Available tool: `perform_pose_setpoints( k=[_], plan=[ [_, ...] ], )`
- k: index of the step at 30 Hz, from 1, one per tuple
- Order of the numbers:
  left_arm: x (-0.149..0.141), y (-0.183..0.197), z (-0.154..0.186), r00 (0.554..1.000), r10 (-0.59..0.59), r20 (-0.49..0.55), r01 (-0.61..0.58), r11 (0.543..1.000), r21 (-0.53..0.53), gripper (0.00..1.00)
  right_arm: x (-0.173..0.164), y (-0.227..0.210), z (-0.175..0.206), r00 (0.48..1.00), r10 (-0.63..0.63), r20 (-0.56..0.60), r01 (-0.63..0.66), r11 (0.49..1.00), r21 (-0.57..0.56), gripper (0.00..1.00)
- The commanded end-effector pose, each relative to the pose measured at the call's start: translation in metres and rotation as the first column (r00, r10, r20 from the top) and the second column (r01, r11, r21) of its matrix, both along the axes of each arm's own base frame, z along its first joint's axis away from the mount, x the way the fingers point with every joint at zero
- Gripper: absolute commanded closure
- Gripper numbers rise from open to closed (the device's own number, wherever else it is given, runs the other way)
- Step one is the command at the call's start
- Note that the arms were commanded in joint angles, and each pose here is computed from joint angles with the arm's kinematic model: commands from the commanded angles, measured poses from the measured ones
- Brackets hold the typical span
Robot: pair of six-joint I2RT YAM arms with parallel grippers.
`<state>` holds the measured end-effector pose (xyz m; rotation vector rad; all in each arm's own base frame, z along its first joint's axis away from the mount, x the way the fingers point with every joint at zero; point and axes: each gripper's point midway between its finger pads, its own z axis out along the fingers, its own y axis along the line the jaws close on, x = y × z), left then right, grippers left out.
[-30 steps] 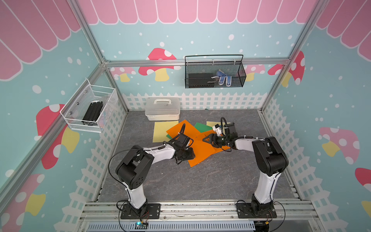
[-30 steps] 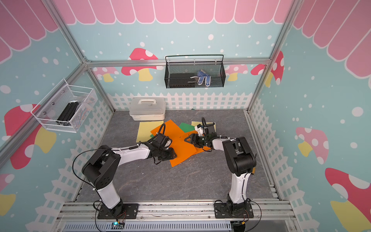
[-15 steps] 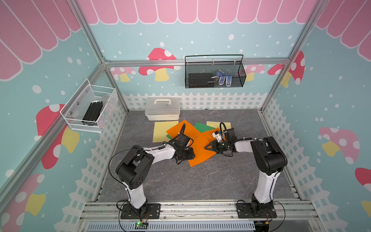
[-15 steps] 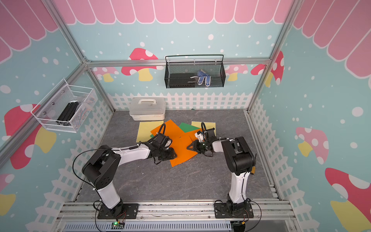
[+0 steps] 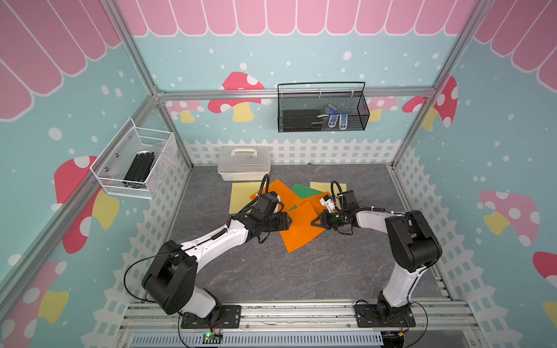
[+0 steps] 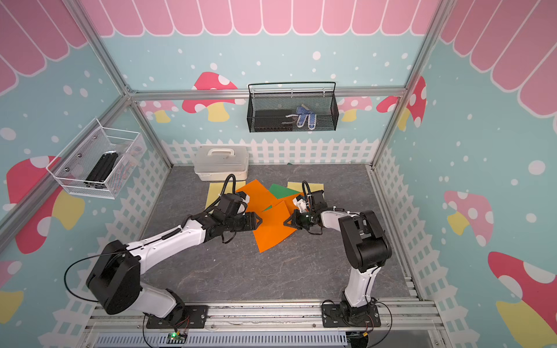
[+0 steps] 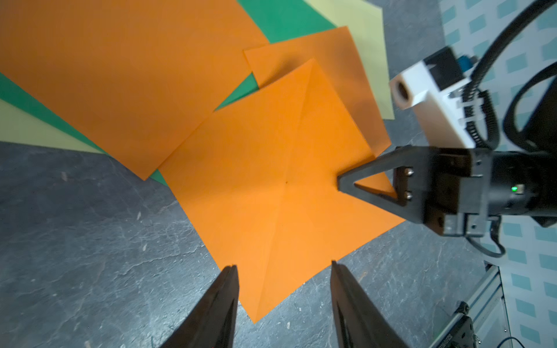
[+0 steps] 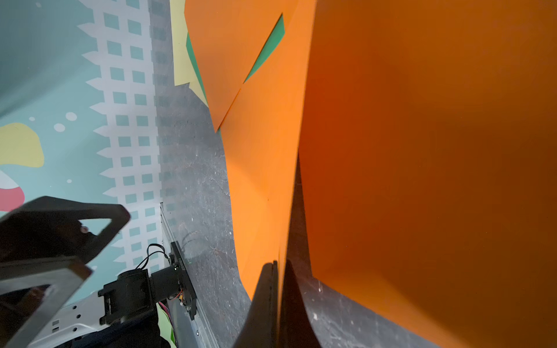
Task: Sort the scattered colored papers by color
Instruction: Pick up the colored paper from the center of the board.
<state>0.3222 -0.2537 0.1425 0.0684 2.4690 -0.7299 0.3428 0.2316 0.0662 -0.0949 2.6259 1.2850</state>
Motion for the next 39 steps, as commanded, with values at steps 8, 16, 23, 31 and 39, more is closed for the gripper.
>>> perform_pose_setpoints(
  k=[8, 16, 23, 31, 39],
  plan=[
    [-0.001, 0.048, 0.015, 0.988, 0.111, 0.105, -0.12, 0.99, 0.079, 0.45, -0.055, 0.022, 0.055, 0.974, 0.221, 0.041, -0.218, 0.974, -0.067, 1.0],
    [-0.005, 0.098, 0.041, 0.948, 0.239, 0.212, -0.255, 0.965, 0.054, 0.42, -0.093, 0.073, 0.072, 0.911, 0.409, 0.048, -0.407, 0.912, -0.056, 1.0],
    [-0.014, 0.13, 0.04, 0.935, 0.292, 0.202, -0.31, 0.949, 0.061, 0.4, -0.102, 0.128, 0.084, 0.851, 0.521, 0.071, -0.522, 0.853, 0.004, 1.0],
    [-0.02, 0.155, 0.044, 0.907, 0.368, 0.206, -0.373, 0.928, -0.016, 0.37, -0.104, 0.143, 0.133, 0.815, 0.555, 0.166, -0.562, 0.827, -0.01, 1.0],
    [-0.015, 0.124, 0.087, 0.937, 0.22, 0.271, -0.128, 0.939, -0.318, 0.38, -0.137, 0.108, 0.169, 0.805, 0.553, 0.213, -0.557, 0.829, -0.049, 1.0]
  ],
)
